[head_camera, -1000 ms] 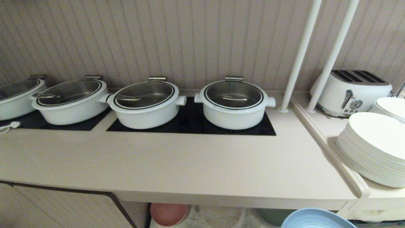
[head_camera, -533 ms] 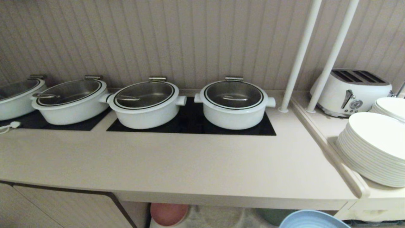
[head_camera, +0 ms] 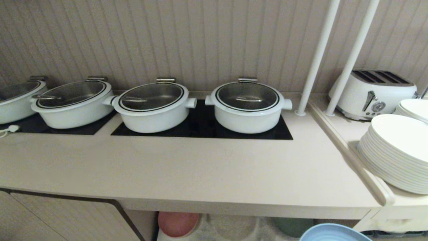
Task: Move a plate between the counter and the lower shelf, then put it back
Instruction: Put the plate in the cupboard
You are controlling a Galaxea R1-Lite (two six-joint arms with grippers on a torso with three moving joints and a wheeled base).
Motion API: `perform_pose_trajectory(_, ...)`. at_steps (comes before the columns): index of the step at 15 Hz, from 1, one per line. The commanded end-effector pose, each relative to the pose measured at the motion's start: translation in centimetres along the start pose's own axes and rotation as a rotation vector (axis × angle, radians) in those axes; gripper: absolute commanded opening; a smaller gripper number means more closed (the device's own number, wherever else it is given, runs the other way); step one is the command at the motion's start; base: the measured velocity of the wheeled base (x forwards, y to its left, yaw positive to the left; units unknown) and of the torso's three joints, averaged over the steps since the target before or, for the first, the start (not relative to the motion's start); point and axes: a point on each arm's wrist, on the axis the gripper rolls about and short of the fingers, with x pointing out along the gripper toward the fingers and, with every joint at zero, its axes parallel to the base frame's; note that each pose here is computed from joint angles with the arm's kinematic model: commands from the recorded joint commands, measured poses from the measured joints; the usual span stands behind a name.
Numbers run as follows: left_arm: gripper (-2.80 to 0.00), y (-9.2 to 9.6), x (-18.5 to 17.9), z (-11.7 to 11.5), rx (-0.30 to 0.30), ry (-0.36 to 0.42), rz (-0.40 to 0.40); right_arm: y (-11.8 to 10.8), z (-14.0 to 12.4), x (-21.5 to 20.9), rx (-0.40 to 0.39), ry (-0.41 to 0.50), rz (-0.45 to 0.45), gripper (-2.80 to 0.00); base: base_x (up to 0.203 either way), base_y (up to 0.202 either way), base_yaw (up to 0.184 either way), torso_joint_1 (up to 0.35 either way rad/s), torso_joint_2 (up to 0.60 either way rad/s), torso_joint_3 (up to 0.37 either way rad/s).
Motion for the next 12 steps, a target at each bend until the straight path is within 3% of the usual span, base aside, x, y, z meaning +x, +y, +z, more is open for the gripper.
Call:
perform_pose_trajectory(1, -2.8, 0.0, 0.0, 0.0, 0.0, 0.0, 0.001, -0.07, -0.1, -0.1, 0.005, -0.002, 0.003, -2.8, 0.0, 0.0, 0.0, -0.134, 0.3, 0.154)
perform_pose_trajectory(12, -2.8, 0.0, 0.0, 0.0, 0.0, 0.0, 0.001, -0.49, -0.63, -0.36, 0.005, 0.004, -0.002, -2.8, 0.0, 0.0, 0.0, -0.144, 0.31, 0.159)
